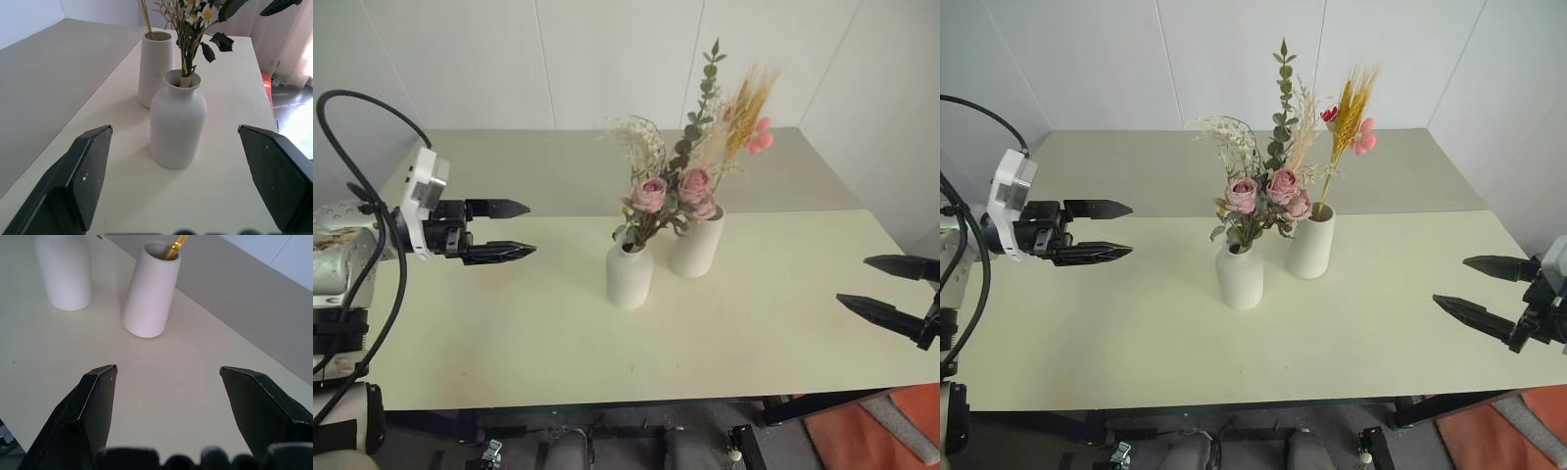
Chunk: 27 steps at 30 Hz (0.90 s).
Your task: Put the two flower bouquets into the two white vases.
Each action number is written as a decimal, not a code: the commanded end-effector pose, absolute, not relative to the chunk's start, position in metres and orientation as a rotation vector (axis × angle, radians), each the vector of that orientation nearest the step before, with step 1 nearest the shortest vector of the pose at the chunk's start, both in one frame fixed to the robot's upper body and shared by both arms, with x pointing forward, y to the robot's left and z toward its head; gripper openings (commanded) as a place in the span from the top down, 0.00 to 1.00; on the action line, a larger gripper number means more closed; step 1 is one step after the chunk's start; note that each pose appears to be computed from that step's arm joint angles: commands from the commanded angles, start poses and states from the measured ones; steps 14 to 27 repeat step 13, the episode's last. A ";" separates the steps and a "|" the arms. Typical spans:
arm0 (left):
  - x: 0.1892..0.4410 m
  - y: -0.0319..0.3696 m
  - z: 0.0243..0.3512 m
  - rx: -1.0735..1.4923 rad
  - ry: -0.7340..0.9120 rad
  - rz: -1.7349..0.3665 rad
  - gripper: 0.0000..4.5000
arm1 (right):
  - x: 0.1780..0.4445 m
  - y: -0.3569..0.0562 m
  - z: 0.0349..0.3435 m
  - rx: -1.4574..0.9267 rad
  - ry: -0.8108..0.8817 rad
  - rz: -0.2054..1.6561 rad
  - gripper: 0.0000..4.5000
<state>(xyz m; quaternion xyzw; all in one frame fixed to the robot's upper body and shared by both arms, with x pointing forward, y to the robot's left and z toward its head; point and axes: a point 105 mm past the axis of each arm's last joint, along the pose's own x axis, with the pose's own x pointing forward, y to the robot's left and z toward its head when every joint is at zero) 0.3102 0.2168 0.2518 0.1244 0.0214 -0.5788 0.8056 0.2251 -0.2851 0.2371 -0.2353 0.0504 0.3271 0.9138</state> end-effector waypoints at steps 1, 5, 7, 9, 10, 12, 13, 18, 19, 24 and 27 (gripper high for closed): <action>0.308 0.222 0.268 0.269 -0.016 -1.188 0.00 | 0.224 -0.282 0.248 -0.533 0.057 0.687 0.12; 0.307 0.227 0.269 0.234 -0.013 -1.178 0.00 | 0.224 -0.270 0.251 -0.493 0.022 0.719 0.12; 0.307 0.230 0.269 0.240 -0.007 -1.166 0.00 | 0.224 -0.262 0.253 -0.470 0.000 0.734 0.12; 0.303 0.234 0.270 0.222 0.004 -1.152 0.00 | 0.224 -0.254 0.255 -0.460 -0.016 0.764 0.12; 0.301 0.237 0.270 0.219 0.010 -1.142 0.00 | 0.224 -0.250 0.256 -0.459 -0.018 0.777 0.12; 0.299 0.242 0.266 0.219 0.014 -1.117 0.00 | 0.226 -0.245 0.253 -0.452 -0.014 0.781 0.12; 0.298 0.242 0.263 0.214 0.004 -1.105 0.00 | 0.227 -0.246 0.250 -0.441 -0.006 0.778 0.12; 0.298 0.242 0.263 0.214 0.004 -1.105 0.00 | 0.227 -0.246 0.250 -0.441 -0.006 0.778 0.12; 0.298 0.242 0.263 0.214 0.004 -1.105 0.00 | 0.227 -0.246 0.250 -0.441 -0.006 0.778 0.12; 0.298 0.242 0.263 0.214 0.004 -1.105 0.00 | 0.227 -0.246 0.250 -0.441 -0.006 0.778 0.12; 0.298 0.242 0.263 0.214 0.004 -1.105 0.00 | 0.227 -0.246 0.250 -0.441 -0.006 0.778 0.12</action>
